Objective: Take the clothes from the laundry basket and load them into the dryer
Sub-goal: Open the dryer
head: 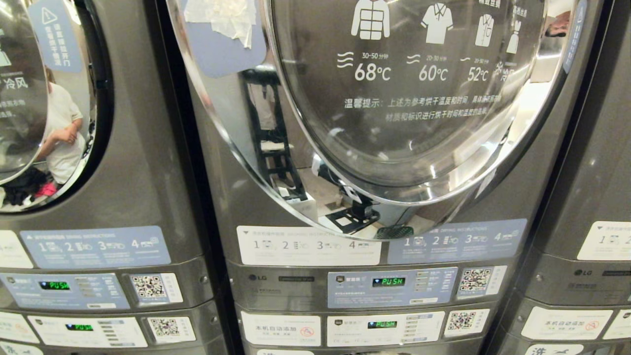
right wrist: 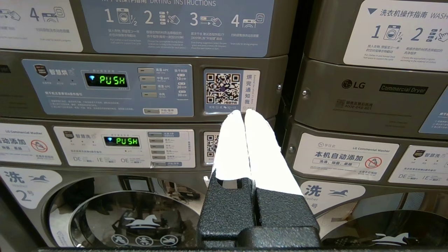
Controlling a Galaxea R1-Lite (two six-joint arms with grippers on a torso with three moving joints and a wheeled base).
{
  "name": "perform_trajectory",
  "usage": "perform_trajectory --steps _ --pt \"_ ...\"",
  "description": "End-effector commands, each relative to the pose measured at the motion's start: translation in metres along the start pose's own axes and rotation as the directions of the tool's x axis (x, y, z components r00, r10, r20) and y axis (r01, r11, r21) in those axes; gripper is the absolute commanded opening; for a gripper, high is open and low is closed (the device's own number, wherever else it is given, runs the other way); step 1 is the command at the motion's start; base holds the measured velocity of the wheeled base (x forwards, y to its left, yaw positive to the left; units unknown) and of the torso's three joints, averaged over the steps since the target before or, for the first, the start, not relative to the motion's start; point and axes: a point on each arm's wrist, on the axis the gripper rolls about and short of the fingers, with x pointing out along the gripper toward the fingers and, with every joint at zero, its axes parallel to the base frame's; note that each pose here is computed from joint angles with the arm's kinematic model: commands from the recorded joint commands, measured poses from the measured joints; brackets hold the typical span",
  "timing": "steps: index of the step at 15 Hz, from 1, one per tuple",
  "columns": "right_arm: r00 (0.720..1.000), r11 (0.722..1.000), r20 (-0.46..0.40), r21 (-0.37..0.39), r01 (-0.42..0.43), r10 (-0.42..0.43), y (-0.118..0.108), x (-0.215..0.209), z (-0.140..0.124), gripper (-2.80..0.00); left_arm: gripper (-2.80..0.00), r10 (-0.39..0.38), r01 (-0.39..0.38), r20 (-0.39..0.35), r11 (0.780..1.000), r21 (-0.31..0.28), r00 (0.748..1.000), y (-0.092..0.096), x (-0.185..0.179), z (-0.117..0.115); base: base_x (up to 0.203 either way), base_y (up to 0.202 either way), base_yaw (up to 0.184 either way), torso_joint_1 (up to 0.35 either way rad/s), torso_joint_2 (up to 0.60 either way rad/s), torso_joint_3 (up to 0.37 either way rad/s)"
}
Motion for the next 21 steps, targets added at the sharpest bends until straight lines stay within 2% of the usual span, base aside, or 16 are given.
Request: perform_trajectory --steps 1,14,21 --pt "1.000 1.000 0.000 -0.001 -0.001 0.001 0.0000 0.0001 0.0002 -2.80 -2.80 0.000 0.000 0.000 1.000 0.001 1.000 0.0000 0.0000 0.0000 0.000 0.000 0.000 0.000 0.00 0.000" --pt "1.000 1.000 -0.001 -0.001 -0.001 0.001 0.0000 0.0001 0.0000 -2.80 -2.80 0.000 0.000 0.000 1.000 0.004 1.000 0.0000 0.0000 0.0000 0.000 -0.005 0.000 0.000 0.00 0.000" --pt "1.000 1.000 -0.001 -0.001 -0.001 0.001 0.0000 0.0001 0.0000 -2.80 -2.80 0.000 0.000 0.000 1.000 0.004 1.000 0.0000 0.0000 0.0000 -0.001 -0.180 0.000 0.001 0.00 0.001"
